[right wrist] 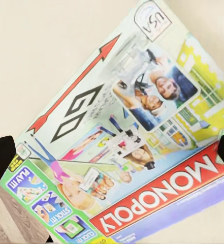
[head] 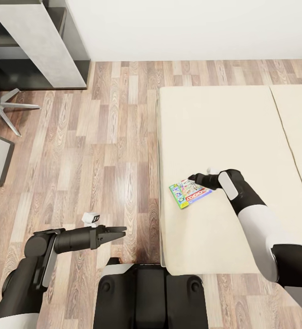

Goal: Put all the toys in the child's room - the three board games (two on the bed and one on the table), the two jigsaw puzzles on the table, and the tennis ball on the table - inside the toy box on the table in the child's room.

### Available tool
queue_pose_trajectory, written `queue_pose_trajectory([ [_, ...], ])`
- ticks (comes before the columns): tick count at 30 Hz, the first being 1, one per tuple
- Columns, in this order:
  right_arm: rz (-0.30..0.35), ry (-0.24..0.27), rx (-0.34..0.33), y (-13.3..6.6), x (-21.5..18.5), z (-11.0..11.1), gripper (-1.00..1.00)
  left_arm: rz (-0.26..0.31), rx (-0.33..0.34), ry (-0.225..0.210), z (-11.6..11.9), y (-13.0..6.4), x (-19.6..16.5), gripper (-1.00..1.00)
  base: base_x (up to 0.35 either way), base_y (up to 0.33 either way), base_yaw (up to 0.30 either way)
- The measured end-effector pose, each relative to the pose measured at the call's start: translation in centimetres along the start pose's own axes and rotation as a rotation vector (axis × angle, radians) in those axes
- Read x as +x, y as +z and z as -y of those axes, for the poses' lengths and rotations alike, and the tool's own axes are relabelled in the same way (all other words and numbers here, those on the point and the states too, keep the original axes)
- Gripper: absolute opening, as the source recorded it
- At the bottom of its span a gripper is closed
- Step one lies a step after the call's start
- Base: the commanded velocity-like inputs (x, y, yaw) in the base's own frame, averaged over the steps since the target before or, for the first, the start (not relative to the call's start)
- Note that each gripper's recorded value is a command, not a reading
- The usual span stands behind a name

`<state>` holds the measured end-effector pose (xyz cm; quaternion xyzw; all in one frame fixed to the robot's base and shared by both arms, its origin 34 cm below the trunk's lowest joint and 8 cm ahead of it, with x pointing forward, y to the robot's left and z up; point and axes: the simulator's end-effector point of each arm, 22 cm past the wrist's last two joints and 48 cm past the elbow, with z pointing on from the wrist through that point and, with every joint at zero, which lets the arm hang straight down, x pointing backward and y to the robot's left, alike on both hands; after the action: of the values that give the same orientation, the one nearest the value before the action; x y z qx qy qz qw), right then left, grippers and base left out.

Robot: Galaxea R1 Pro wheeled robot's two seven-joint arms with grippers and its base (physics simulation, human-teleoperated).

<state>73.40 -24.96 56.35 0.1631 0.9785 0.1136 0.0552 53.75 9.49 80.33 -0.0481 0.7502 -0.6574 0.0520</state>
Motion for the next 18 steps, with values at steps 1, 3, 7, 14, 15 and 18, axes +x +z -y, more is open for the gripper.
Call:
queue_pose_trajectory([
  [1, 0.000, 0.000, 0.005, 0.0, -0.1, 0.1, 1.00, 0.000, 0.000, 0.000, 0.0, 0.0, 0.0, 1.00, 0.000, 0.000, 0.000],
  [3, 0.005, -0.003, 0.015, -0.2, -0.4, 0.2, 1.00, 0.000, -0.002, 0.000, 0.0, -0.1, 0.0, 1.00, 0.000, 0.000, 0.000],
  [7, 0.018, -0.006, 0.018, -0.5, -1.5, 0.0, 1.00, -0.004, -0.011, 0.002, -0.2, -0.4, 0.0, 1.00, 0.000, 0.000, 0.000],
  [14, 0.039, -0.009, 0.024, -1.1, -2.9, 0.1, 1.00, -0.009, -0.017, 0.004, -0.4, -0.7, 0.0, 1.00, 0.000, 0.000, 0.000],
  [15, 0.041, -0.009, 0.024, -1.1, -3.1, 0.1, 1.00, -0.009, -0.018, 0.004, -0.4, -0.7, 0.0, 1.00, 0.000, 0.000, 0.000],
  [18, 0.045, -0.009, 0.025, -1.2, -3.4, 0.0, 1.00, -0.010, -0.019, 0.003, -0.4, -0.7, 0.1, 1.00, 0.000, 0.000, 0.000],
])
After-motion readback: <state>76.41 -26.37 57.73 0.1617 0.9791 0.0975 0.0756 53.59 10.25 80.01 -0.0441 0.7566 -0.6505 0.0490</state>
